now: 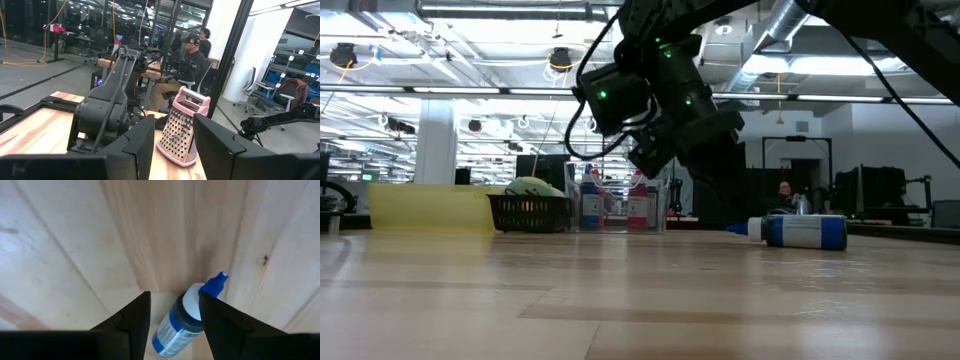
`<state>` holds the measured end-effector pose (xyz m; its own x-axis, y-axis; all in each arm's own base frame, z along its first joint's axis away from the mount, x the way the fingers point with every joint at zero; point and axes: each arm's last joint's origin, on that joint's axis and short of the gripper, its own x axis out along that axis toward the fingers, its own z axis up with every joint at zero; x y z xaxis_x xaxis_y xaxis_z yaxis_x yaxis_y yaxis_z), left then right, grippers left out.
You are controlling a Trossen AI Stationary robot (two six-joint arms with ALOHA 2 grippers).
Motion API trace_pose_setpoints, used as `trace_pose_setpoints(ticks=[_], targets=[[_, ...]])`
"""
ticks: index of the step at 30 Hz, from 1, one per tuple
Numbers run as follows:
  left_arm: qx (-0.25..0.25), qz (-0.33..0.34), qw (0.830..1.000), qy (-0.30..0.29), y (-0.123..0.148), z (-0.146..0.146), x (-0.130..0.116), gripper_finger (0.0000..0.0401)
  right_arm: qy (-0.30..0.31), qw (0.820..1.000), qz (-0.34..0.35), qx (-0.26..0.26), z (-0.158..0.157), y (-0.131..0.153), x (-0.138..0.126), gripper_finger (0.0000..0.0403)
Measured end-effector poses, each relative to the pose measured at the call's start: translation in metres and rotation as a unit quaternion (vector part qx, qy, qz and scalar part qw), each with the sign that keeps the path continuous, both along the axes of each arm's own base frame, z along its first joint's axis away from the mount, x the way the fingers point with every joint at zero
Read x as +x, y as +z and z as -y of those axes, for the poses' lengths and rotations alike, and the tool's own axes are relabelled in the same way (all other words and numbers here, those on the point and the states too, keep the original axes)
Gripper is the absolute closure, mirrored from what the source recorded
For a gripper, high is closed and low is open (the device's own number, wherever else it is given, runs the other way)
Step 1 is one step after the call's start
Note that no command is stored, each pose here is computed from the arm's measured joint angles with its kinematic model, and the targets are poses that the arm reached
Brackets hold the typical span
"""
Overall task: Pick & Place Food Item
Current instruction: Put the blue food coloring bottle into the transparent bin
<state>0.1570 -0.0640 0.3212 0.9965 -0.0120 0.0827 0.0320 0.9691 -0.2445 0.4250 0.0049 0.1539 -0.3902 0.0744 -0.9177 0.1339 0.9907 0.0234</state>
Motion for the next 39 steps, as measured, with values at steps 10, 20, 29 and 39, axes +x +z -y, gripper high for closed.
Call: trace_pose_setpoints(ticks=[10,20,29,39], targets=[[0.001,0.001,1.000,0.000,0.000,0.000,0.000,0.0270,-0.003,0.999,0.030,-0.022,0.009,0.013,0.007,0.0243],[-0.003,0.001,1.000,0.000,0.000,0.000,-0.001,0.0270,-0.018,0.999,0.018,-0.019,0.025,0.008,0.004,0.0233],[-0.005,0.001,1.000,0.000,0.000,0.000,-0.001,0.0270,-0.035,0.999,0.008,-0.006,0.032,0.003,0.001,0.0200],[-0.007,0.001,1.000,0.000,0.000,0.000,-0.001,0.0270,-0.031,0.998,-0.047,0.015,0.019,-0.019,-0.014,0.0211]])
